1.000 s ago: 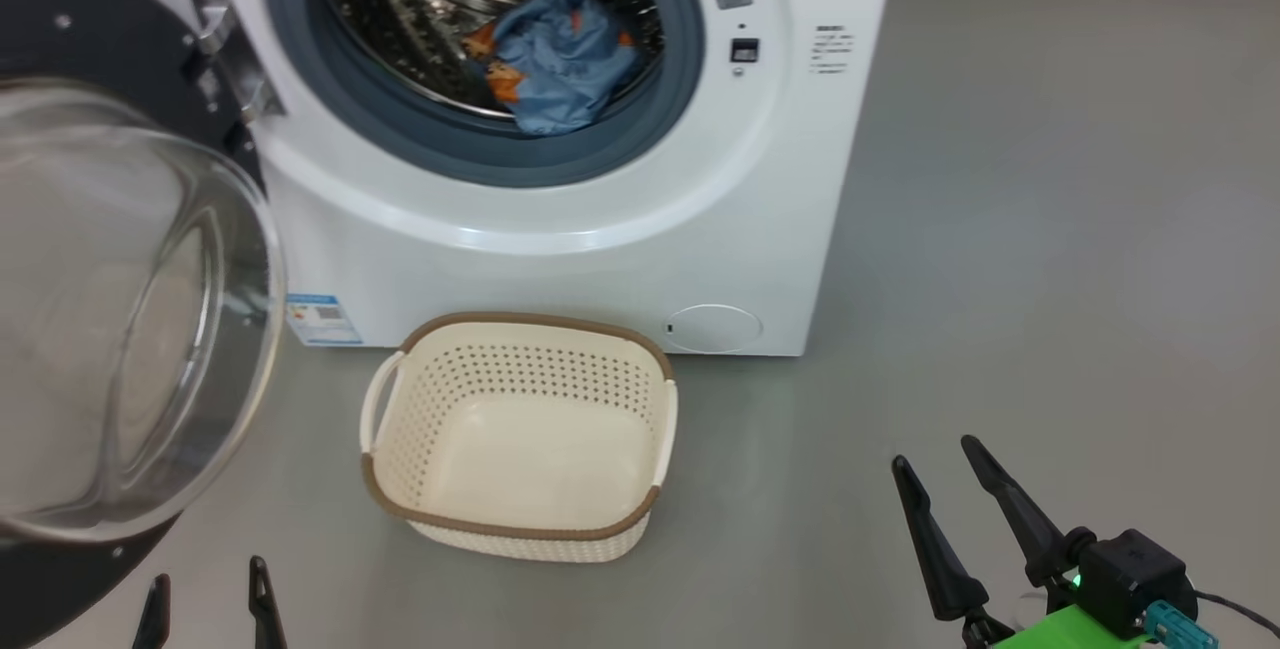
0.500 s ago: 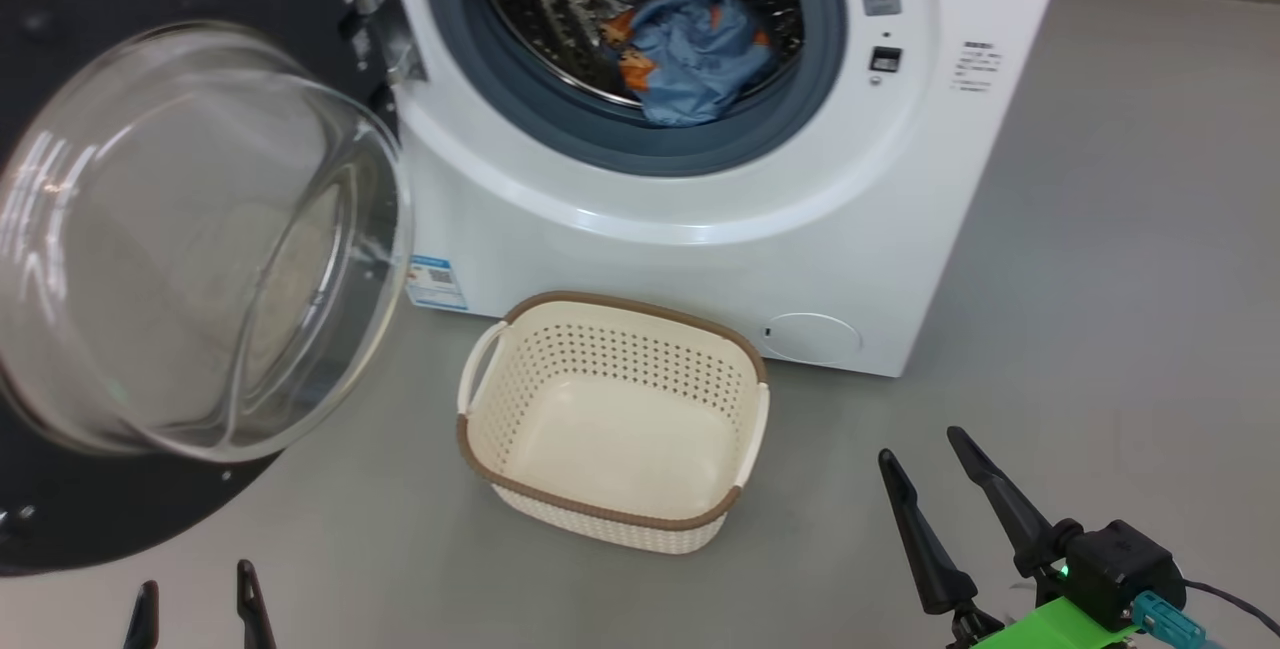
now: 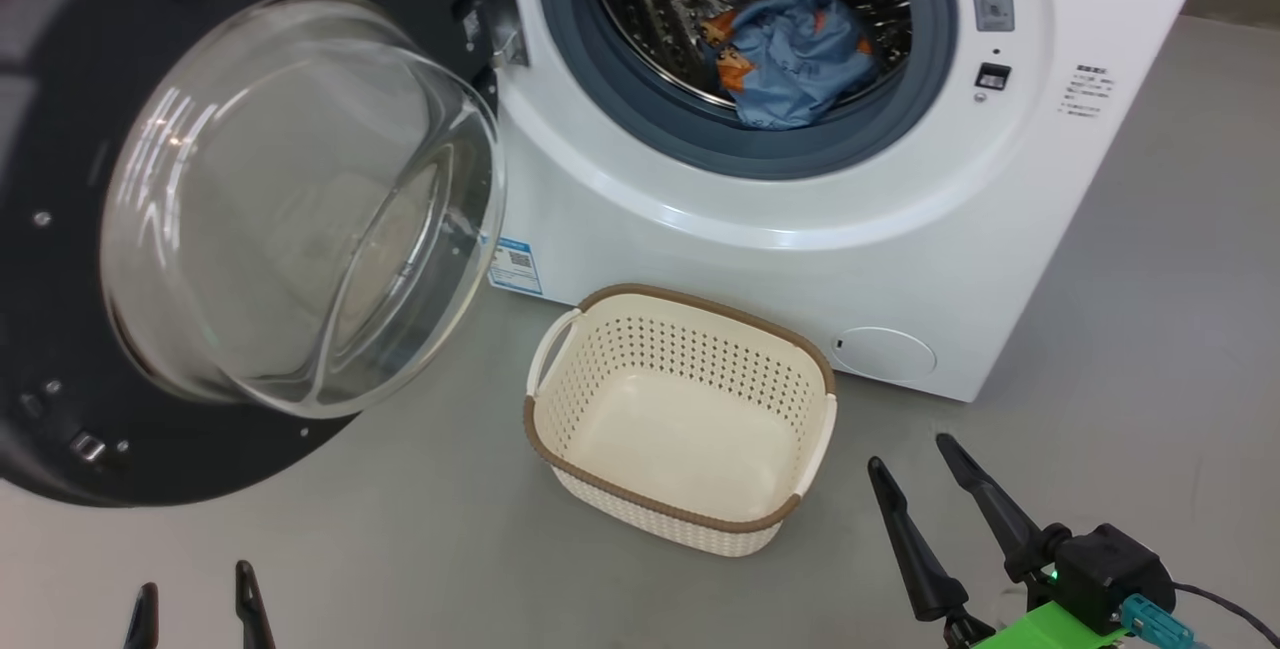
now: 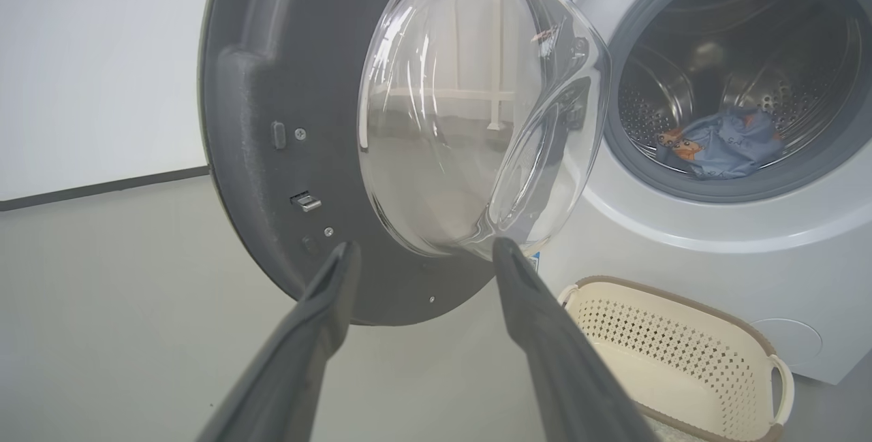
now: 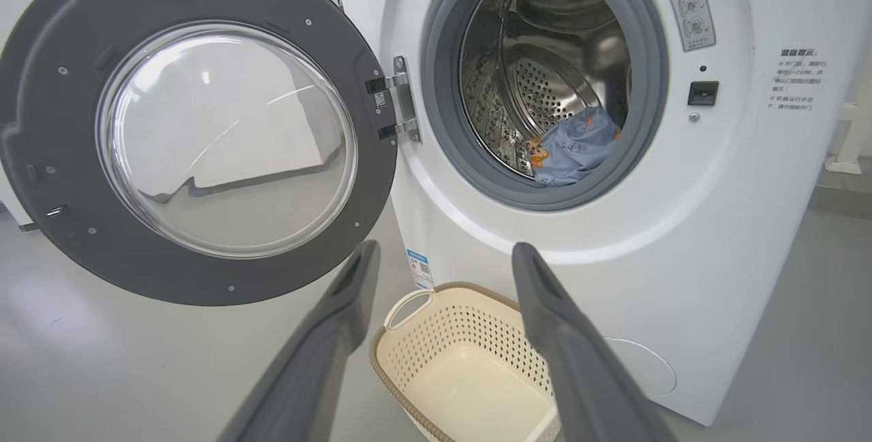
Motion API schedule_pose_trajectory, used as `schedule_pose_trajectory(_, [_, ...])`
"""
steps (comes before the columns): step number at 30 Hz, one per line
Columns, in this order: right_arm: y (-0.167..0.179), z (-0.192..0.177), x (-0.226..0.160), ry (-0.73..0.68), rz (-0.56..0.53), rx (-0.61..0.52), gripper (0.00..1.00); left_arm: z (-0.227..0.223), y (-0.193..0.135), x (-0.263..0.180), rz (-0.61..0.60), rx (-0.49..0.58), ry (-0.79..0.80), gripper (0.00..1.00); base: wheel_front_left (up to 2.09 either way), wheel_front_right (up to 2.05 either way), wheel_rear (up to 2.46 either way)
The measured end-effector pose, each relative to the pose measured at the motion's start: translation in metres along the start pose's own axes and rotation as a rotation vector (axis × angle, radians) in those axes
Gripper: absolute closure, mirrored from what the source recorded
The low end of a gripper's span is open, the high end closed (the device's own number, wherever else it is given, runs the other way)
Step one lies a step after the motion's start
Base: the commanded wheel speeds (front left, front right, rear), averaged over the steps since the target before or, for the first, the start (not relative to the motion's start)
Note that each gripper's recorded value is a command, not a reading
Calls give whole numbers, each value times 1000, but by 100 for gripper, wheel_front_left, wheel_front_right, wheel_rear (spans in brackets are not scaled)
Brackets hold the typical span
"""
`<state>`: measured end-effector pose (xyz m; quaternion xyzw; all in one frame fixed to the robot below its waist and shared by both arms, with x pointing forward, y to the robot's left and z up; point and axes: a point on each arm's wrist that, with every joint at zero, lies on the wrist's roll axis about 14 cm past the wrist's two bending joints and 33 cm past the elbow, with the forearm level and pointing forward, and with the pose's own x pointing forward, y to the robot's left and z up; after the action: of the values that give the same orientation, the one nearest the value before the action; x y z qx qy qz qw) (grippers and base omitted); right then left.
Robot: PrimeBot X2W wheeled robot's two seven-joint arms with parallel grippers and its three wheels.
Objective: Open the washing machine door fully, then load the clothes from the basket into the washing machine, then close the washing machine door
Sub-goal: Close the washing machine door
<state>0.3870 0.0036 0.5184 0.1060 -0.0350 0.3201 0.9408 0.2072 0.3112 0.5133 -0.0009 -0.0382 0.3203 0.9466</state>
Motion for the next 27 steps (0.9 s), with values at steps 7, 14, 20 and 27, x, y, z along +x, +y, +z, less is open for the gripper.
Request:
schedule_pose_trajectory(7, [14, 0, 5, 4, 43, -2, 0, 3, 13, -8, 37, -8, -11, 0, 0, 0, 0])
schedule_pose_trajectory(14, [29, 1, 8, 2, 84, -3, 0, 3, 24, -16, 67, -14, -14, 0, 0, 0, 0])
schedule_pose_trajectory(20, [33, 1, 9, 3, 95, -4, 0, 0, 28, -21, 77, -14, -4, 0, 0, 0, 0])
schedule_pose_trajectory(27, [34, 0, 9, 6, 99, -3, 0, -1, 29, -22, 79, -14, -1, 0, 0, 0, 0])
